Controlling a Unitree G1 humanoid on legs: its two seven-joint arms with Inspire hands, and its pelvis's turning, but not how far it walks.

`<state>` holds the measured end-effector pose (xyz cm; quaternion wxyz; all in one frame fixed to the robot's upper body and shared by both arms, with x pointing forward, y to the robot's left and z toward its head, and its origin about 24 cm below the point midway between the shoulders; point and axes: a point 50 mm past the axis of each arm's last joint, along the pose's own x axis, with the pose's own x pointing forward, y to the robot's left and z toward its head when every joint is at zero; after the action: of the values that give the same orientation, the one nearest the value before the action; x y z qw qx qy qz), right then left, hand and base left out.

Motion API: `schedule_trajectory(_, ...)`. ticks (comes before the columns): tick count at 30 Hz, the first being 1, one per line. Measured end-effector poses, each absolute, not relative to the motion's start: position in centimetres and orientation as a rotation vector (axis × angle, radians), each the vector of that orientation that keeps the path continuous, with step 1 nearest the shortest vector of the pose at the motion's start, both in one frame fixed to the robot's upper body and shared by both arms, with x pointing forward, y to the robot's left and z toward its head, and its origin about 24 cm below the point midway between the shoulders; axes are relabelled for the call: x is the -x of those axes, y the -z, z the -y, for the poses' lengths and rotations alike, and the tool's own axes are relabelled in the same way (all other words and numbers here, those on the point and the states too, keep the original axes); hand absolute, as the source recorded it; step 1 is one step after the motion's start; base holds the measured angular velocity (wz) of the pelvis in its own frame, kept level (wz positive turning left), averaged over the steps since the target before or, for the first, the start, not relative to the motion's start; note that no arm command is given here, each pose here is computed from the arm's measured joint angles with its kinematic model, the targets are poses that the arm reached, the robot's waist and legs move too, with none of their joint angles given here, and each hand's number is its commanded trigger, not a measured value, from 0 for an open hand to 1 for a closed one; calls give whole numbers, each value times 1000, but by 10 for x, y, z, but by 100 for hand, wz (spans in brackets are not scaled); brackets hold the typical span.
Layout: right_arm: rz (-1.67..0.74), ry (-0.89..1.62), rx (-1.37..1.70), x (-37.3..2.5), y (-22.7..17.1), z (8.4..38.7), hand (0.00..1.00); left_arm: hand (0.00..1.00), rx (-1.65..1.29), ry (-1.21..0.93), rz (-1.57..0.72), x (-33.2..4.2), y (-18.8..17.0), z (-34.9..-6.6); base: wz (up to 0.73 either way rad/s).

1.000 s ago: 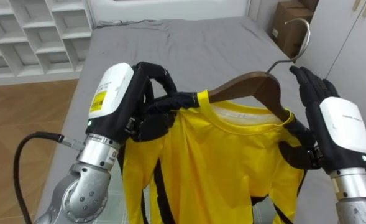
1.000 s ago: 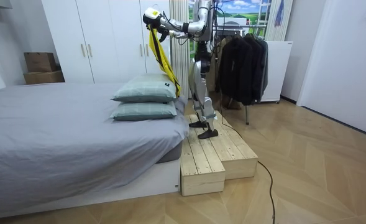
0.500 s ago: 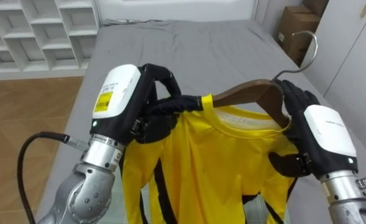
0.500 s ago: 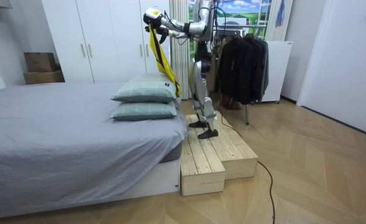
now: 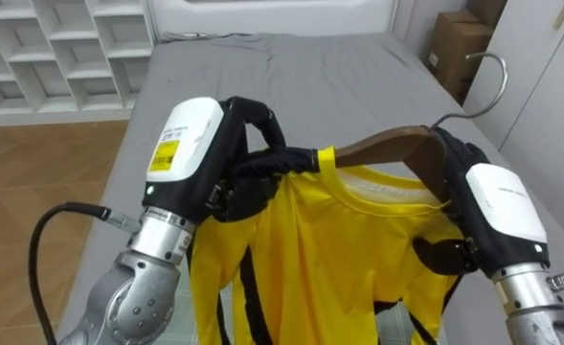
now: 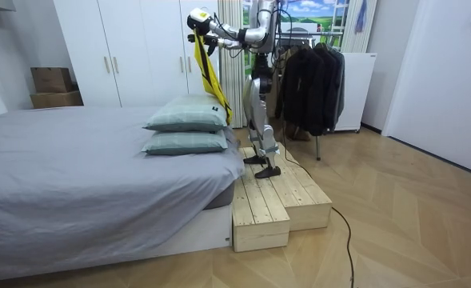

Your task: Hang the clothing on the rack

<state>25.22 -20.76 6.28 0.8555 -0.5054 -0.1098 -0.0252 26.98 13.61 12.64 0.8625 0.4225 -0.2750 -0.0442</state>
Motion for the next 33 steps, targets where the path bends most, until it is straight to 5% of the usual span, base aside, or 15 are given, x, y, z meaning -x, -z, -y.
schedule_trajectory(6, 225, 56, 975, -254, -65, 207, 0, 100, -878, 95, 588, -269, -125, -132, 3)
schedule_trajectory(7, 223, 56, 953, -254, -65, 207, 53, 100, -881, 94, 591, -268, -125, -131, 0)
schedule_trajectory(9, 220, 53, 922, -254, -65, 206, 100, 100, -886, 89, 598, -267, -124, -130, 2)
schedule_trajectory(33, 190, 40, 822, -255, -59, 203, 100, 100, -905, 96, 598, -261, -114, -124, 1)
